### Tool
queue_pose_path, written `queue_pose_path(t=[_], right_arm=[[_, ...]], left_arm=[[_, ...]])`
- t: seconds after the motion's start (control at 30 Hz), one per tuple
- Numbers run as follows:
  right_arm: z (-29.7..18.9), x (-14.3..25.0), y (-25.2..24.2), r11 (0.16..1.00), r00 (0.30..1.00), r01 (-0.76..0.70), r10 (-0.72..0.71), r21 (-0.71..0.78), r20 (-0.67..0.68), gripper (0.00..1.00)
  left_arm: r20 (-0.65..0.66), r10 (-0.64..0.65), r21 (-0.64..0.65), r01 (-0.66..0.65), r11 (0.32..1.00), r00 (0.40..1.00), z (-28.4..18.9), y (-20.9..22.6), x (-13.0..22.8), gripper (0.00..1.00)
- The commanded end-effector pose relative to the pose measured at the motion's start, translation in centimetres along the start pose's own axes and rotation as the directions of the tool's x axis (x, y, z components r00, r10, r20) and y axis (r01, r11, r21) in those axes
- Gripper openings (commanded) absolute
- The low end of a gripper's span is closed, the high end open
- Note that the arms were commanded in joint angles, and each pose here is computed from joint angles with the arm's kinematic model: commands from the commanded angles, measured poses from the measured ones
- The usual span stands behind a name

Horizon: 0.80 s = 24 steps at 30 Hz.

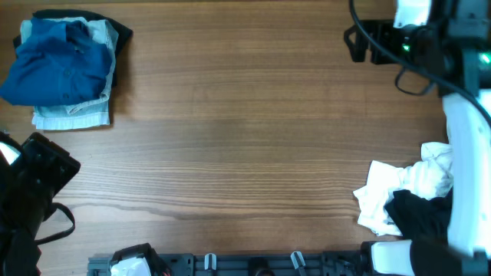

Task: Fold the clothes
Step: 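Open the left gripper and withdraw it from the stack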

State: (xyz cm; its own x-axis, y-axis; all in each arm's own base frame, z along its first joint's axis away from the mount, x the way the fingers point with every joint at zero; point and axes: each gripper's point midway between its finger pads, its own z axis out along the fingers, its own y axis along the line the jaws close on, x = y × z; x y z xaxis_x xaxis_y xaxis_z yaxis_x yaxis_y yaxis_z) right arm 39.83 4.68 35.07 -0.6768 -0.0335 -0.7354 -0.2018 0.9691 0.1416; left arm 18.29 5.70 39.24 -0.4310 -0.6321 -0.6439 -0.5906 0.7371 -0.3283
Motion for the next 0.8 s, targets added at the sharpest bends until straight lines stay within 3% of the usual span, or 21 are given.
queue_pose_path(t=[0.0, 0.2, 0.47, 0.77], right_arm=[[-6.0, -2.1, 1.3, 0.993, 0.980, 0.119, -0.122, 0.027, 0.159, 1.00], [-13.8, -2.2, 3.2, 0.981, 0.929, 0.184, -0.195, 0.064, 0.314, 1.00], [-22.9, -1.3, 5.3, 0.949, 0.809, 0.276, -0.314, 0.150, 0.497, 1.00], [-28.8, 1.4, 6.8, 0.941, 0.735, 0.282, -0.337, 0.186, 0.588, 1.00]], left_arm=[[-0.004, 0.020, -0.015, -0.020, 1.000, 1.000, 0.1, 0.3, 0.1, 0.04], [-0.016, 0.020, 0.005, -0.020, 1.000, 1.000, 0.1, -0.1, 0.3, 0.04], [-0.026, 0.020, 0.024, -0.019, 1.000, 0.999, 0.1, -0.4, 0.4, 0.08], [-0.028, 0.020, 0.025, -0.019, 0.999, 0.999, 0.1, -0.4, 0.5, 0.22]])
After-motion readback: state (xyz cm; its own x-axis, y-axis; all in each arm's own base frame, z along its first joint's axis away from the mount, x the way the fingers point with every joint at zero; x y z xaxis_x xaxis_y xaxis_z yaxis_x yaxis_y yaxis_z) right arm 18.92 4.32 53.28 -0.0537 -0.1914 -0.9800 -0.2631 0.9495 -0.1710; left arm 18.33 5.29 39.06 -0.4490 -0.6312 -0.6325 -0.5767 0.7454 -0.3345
